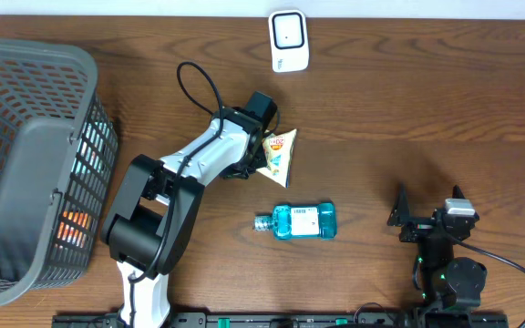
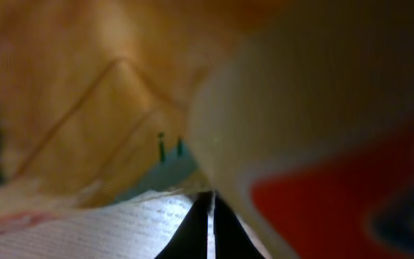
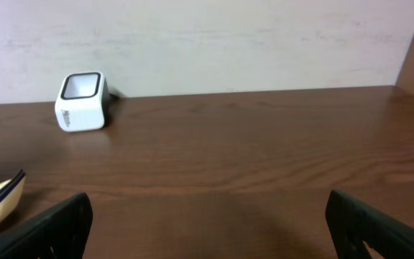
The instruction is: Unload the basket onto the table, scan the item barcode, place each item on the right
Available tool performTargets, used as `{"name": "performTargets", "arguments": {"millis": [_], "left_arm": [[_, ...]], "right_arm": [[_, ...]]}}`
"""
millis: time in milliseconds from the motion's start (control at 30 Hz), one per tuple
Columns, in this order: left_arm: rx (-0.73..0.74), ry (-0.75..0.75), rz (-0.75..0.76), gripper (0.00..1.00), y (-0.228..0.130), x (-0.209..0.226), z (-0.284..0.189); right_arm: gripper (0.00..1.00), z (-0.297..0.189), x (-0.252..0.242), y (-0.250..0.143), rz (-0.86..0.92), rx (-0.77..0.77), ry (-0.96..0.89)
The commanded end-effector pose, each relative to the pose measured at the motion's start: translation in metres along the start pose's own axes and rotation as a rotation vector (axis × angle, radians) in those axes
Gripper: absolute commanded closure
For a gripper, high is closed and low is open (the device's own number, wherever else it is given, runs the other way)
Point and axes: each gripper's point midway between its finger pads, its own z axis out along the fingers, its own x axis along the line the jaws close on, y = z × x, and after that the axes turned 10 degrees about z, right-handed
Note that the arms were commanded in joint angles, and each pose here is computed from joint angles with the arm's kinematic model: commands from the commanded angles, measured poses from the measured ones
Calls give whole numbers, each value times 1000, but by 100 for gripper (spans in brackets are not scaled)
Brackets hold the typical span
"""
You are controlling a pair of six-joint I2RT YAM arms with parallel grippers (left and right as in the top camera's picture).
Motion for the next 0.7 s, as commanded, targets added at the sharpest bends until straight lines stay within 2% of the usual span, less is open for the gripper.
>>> {"name": "performTargets", "arguments": {"millis": [0,133,300,433,567,667], "left_arm": [[23,3,16,93,-7,3,-3],[-78,-29,5,93,6,4,-44],[-319,-111,-23,93,34,6,-124],[-489,-193,35,93,54,-3,-169],[-501,-191,37,93,60,-5,-166],[-451,-163,44,93,61,-8,-140]], "right_arm": [[1,0,-1,0,-12,-2,-7],[1,0,-1,0,-12,-2,-7],[1,0,-1,0,-12,-2,-7],[1,0,-1,0,-12,-2,-7],[1,0,-1,0,-12,-2,-7],[1,0,-1,0,-12,-2,-7]]}}
